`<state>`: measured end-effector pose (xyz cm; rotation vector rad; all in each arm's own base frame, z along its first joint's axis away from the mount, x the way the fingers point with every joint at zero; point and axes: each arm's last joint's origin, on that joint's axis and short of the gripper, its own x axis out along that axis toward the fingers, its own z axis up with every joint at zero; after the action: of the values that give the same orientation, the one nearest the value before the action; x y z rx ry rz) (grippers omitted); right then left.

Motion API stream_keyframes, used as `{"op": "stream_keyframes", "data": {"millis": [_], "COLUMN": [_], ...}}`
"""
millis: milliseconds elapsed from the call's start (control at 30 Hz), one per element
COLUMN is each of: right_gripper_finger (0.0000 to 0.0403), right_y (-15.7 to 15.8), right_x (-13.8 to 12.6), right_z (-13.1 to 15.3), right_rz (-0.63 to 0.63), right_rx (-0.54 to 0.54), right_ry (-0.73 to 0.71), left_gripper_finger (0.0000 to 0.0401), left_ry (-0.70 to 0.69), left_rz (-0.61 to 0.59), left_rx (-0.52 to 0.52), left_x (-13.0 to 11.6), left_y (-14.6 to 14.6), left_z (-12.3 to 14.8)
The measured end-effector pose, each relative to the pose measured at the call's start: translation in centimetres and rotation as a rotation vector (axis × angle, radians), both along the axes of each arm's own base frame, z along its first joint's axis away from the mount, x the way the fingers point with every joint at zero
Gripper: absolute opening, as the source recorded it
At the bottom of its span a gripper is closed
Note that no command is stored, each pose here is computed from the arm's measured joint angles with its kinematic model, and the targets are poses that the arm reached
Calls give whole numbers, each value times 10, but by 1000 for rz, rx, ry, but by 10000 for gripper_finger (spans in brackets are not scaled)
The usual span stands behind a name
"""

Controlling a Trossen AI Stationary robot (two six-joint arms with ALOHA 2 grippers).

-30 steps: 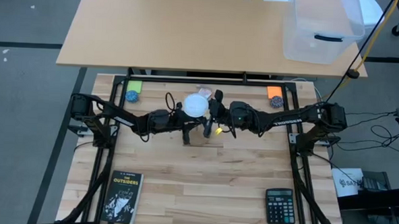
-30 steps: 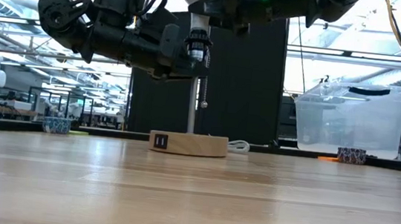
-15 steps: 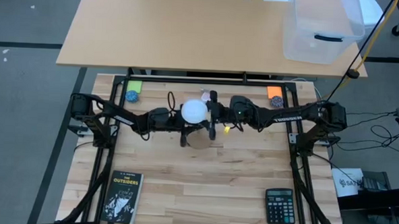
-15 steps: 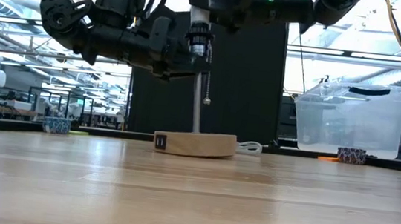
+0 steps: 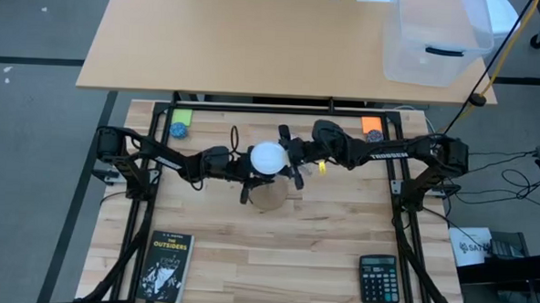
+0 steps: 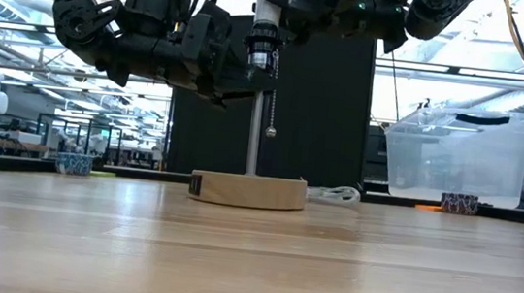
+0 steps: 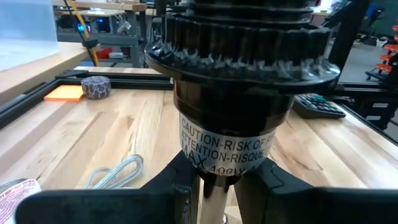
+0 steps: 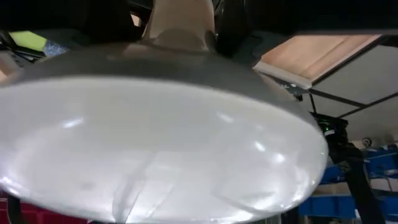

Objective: Screw lightbulb
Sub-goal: Remove the lightbulb from the lamp

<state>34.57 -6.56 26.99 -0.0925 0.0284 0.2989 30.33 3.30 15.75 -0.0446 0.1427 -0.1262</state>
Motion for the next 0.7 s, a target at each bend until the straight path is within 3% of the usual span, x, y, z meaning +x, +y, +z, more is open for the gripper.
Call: {"op": "stream_keyframes", "data": {"millis": [433, 700], "right_gripper_finger": [292, 303], "right_y": [10, 7], "right_x": [-17, -61], "right_z": [17, 47], "right_rz": [18, -73], "right_rx": [-42, -173], "right_ry": [45, 114], "left_gripper_finger": [70, 70], "left_ry": [11, 12], "left_rz": [-4, 7], "left_rx": [15, 17], "left_x": [0, 0], "left_y": [0, 0], "left_z": [-1, -1]}}
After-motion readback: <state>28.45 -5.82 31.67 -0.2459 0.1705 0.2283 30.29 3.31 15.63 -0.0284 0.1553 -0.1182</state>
